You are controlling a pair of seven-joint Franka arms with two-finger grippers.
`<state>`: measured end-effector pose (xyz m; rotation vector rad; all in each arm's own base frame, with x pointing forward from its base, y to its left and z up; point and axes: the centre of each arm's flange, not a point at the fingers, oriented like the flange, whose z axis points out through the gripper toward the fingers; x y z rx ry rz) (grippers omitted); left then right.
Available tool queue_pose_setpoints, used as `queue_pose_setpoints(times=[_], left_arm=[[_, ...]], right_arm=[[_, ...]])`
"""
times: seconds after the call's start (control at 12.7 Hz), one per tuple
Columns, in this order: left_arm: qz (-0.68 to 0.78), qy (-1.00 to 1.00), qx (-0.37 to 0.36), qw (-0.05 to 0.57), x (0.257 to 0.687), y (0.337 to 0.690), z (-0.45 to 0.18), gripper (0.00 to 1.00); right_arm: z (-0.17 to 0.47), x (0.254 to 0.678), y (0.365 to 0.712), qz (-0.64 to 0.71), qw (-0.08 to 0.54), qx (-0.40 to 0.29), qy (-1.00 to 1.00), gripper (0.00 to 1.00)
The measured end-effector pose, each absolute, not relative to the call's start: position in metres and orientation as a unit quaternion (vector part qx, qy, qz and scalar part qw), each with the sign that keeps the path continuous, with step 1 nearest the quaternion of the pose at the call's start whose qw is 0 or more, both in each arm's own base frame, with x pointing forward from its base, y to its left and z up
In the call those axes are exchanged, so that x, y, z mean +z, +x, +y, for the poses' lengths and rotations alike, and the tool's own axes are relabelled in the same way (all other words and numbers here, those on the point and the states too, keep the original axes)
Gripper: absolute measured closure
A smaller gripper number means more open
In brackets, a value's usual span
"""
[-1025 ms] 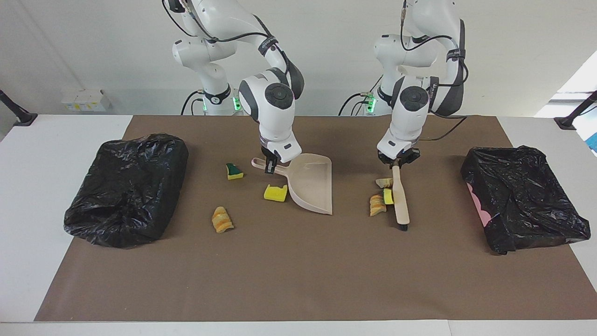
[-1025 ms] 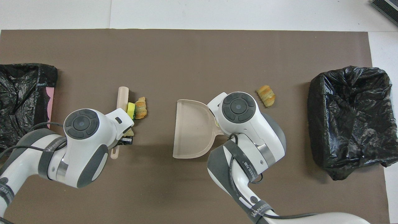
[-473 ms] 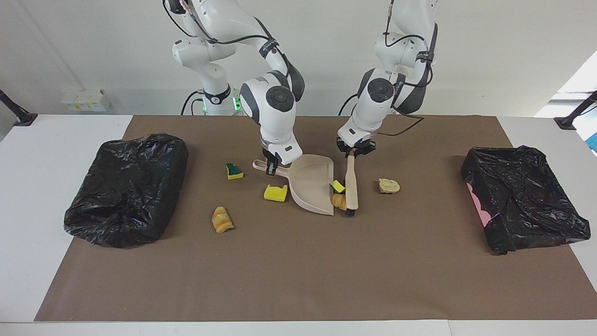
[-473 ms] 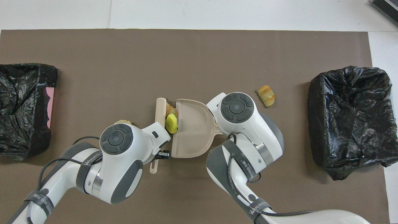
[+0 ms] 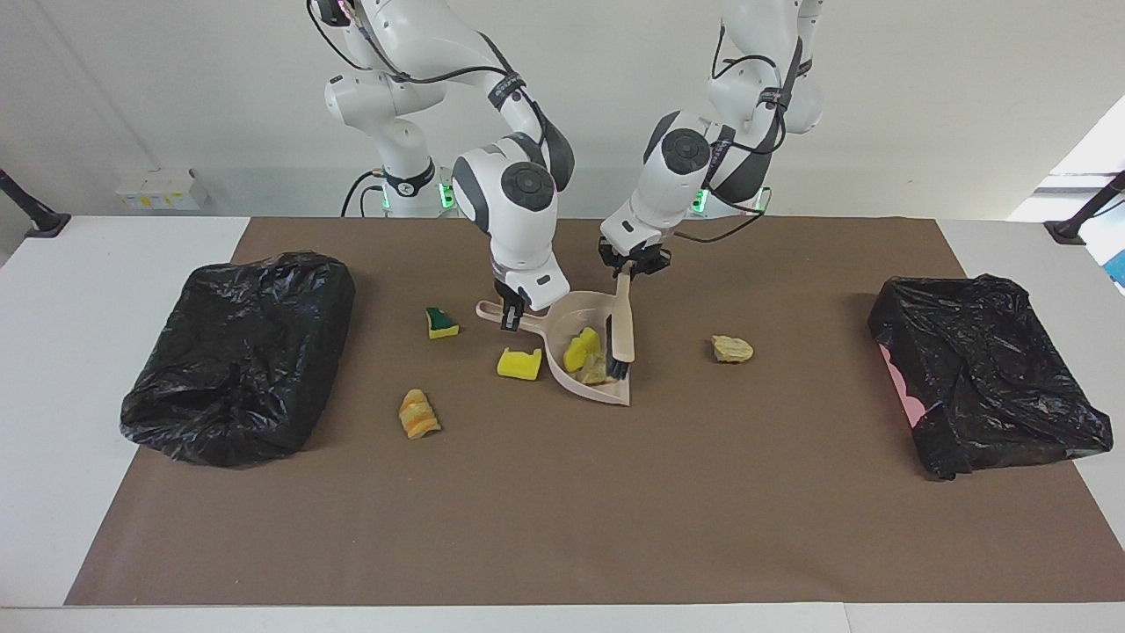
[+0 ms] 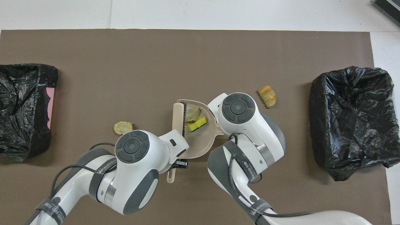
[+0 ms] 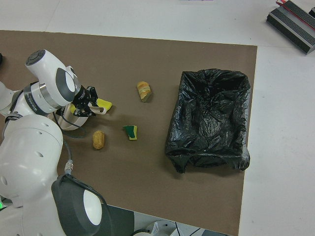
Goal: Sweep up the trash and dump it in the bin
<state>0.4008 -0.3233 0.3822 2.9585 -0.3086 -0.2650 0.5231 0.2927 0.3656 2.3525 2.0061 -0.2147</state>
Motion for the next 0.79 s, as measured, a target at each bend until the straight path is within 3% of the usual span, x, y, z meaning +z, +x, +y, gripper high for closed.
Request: queue_pose_setpoints(times=[0.32, 0.79], left_arm=[[-0.056, 0.988, -0.124, 0.070, 0.437, 0.410, -0.276, 0.73], [0.046, 0.991, -0.126, -0.026, 0.408, 0.438, -0.172, 0.73]], right_arm=[[0.294, 0.369, 0.525, 0.647, 0.022, -0.065, 0.759, 0.67], [0.300, 0.370, 0.518, 0.650, 0.022, -0.076, 0.755, 0.67]])
